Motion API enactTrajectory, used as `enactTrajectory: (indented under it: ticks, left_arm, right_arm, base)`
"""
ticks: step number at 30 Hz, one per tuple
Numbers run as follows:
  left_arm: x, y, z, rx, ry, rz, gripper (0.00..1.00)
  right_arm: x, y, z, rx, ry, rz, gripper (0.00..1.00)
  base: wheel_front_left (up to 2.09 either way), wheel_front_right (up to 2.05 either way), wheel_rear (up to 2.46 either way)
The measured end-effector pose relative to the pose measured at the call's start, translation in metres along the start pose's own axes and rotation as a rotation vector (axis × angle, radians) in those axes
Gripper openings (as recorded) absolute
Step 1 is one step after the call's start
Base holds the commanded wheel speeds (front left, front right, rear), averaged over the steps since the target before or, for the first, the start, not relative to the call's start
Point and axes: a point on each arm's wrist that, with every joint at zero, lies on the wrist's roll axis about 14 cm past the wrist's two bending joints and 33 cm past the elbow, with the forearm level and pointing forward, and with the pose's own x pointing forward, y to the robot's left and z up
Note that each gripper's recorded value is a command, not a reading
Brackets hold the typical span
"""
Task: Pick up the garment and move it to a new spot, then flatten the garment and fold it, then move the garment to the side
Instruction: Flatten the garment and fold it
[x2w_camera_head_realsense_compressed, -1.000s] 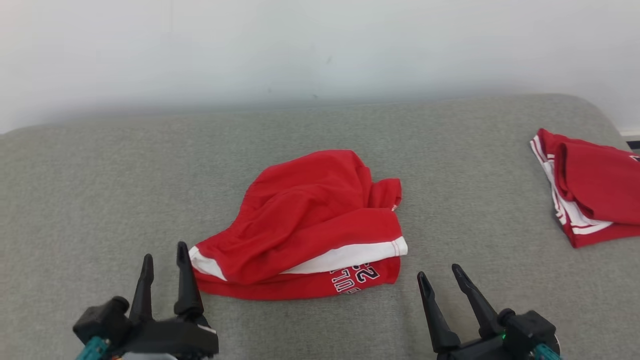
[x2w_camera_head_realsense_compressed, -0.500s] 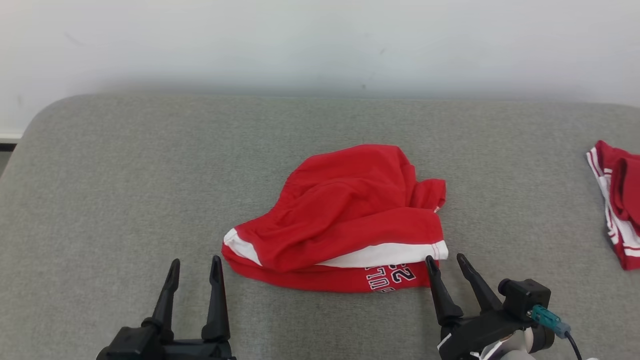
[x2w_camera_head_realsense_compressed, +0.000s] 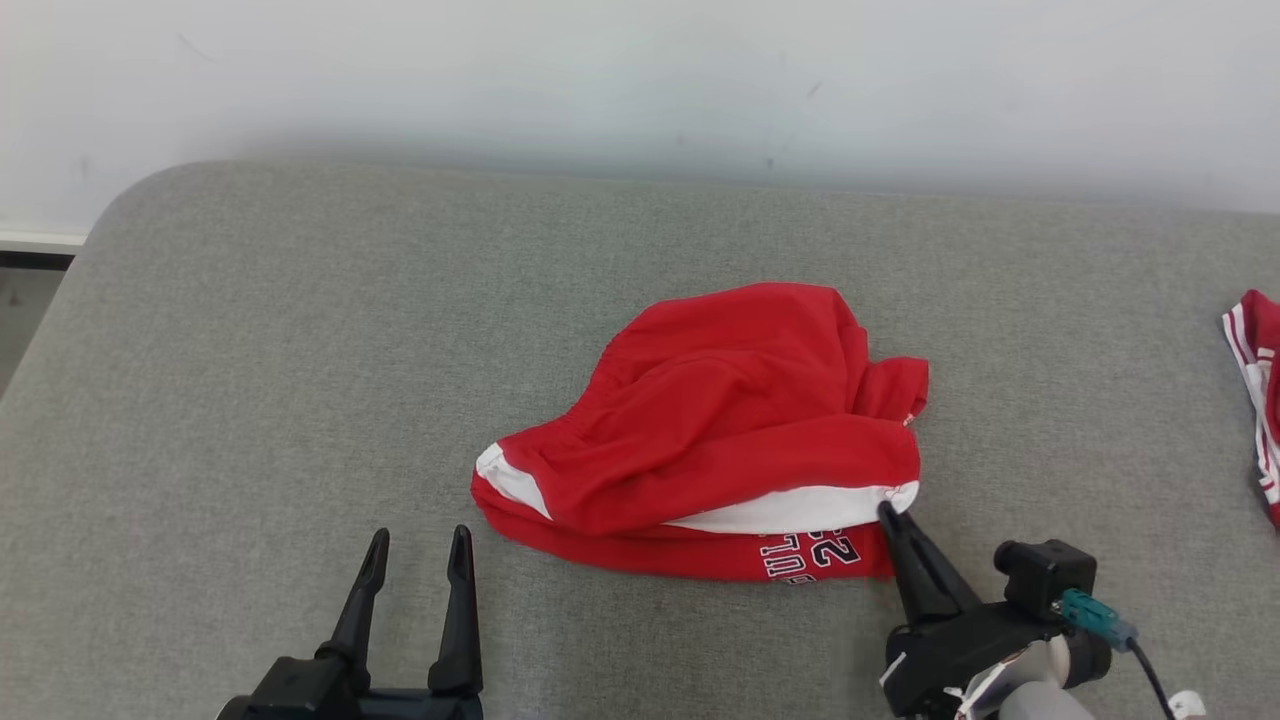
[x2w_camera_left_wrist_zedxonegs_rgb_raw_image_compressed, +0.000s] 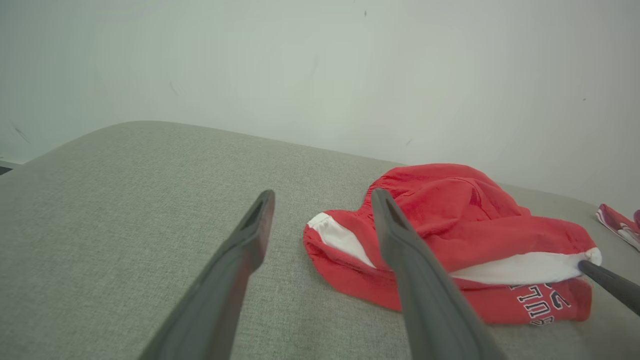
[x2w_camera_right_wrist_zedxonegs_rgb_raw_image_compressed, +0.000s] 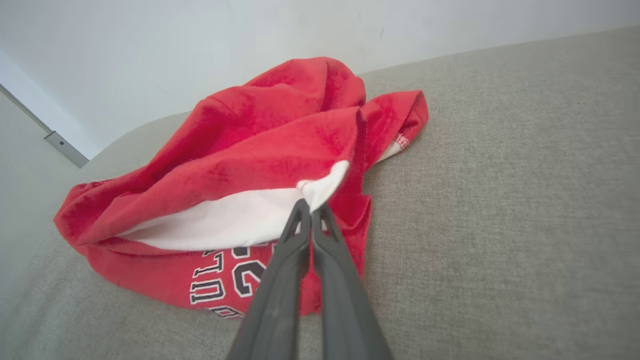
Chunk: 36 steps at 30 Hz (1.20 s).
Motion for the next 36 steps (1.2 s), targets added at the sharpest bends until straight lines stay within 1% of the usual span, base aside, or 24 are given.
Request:
enactTrajectory:
  ticks: [5, 8, 9, 14, 17, 20, 21, 24, 26, 28, 31, 35, 36]
  left_arm:
    - [0.002, -0.004, -0.004, -0.006, 0.011, -0.014, 1.0]
    - [0.002, -0.01, -0.016, -0.036, 0.047, -0.042, 1.0]
    - [0.002, -0.01, -0.016, -0.036, 0.047, -0.042, 1.0]
    - [0.008, -0.03, -0.038, -0.069, 0.119, -0.126, 1.0]
    - [0.017, -0.047, -0.046, -0.076, 0.161, -0.201, 1.0]
    - [0.03, -0.056, -0.048, -0.047, 0.208, -0.265, 1.0]
    - [0.035, -0.057, -0.056, -0.02, 0.265, -0.284, 1.0]
    - [0.04, -0.054, -0.07, 0.019, 0.362, -0.298, 1.0]
    - [0.043, -0.049, -0.079, 0.064, 0.429, -0.31, 1.0]
    - [0.046, -0.048, -0.083, 0.068, 0.473, -0.318, 1.0]
    - [0.046, -0.056, -0.089, 0.091, 0.541, -0.367, 1.0]
    - [0.046, -0.054, -0.094, 0.131, 0.61, -0.402, 1.0]
    - [0.046, -0.054, -0.095, 0.127, 0.614, -0.406, 0.82]
  right_arm:
    - [-0.013, -0.02, 0.011, -0.057, -0.025, -0.03, 0.0]
    - [-0.024, -0.036, 0.016, -0.099, -0.034, -0.057, 0.0]
    - [-0.024, -0.036, 0.016, -0.099, -0.034, -0.057, 0.0]
    - [-0.038, -0.05, 0.021, -0.149, -0.038, -0.082, 0.0]
    - [-0.042, -0.054, 0.024, -0.164, -0.043, -0.088, 0.0]
    - [-0.044, -0.055, 0.023, -0.17, -0.04, -0.09, 0.0]
    - [-0.044, -0.054, 0.022, -0.179, -0.033, -0.084, 0.0]
    - [-0.043, -0.053, 0.02, -0.185, -0.027, -0.078, 0.0]
    - [-0.042, -0.053, 0.021, -0.191, -0.027, -0.075, 0.0]
    - [-0.042, -0.053, 0.02, -0.193, -0.024, -0.073, 0.0]
    - [-0.042, -0.054, 0.02, -0.197, -0.021, -0.074, 0.0]
    - [-0.042, -0.056, 0.021, -0.2, -0.022, -0.078, 0.0]
    - [-0.043, -0.057, 0.022, -0.201, -0.024, -0.08, 0.0]
  base:
    - [0.0, 0.0, 0.0]
    - [0.0, 0.0, 0.0]
    - [0.0, 0.0, 0.0]
    - [0.0, 0.0, 0.0]
    - [0.0, 0.0, 0.0]
    - [0.0, 0.0, 0.0]
    - [0.0, 0.0, 0.0]
    - [0.0, 0.0, 0.0]
    - [0.0, 0.0, 0.0]
    - [0.0, 0.0, 0.0]
    - [0.0, 0.0, 0.0]
    - [0.0, 0.0, 0.0]
    - [0.0, 0.0, 0.0]
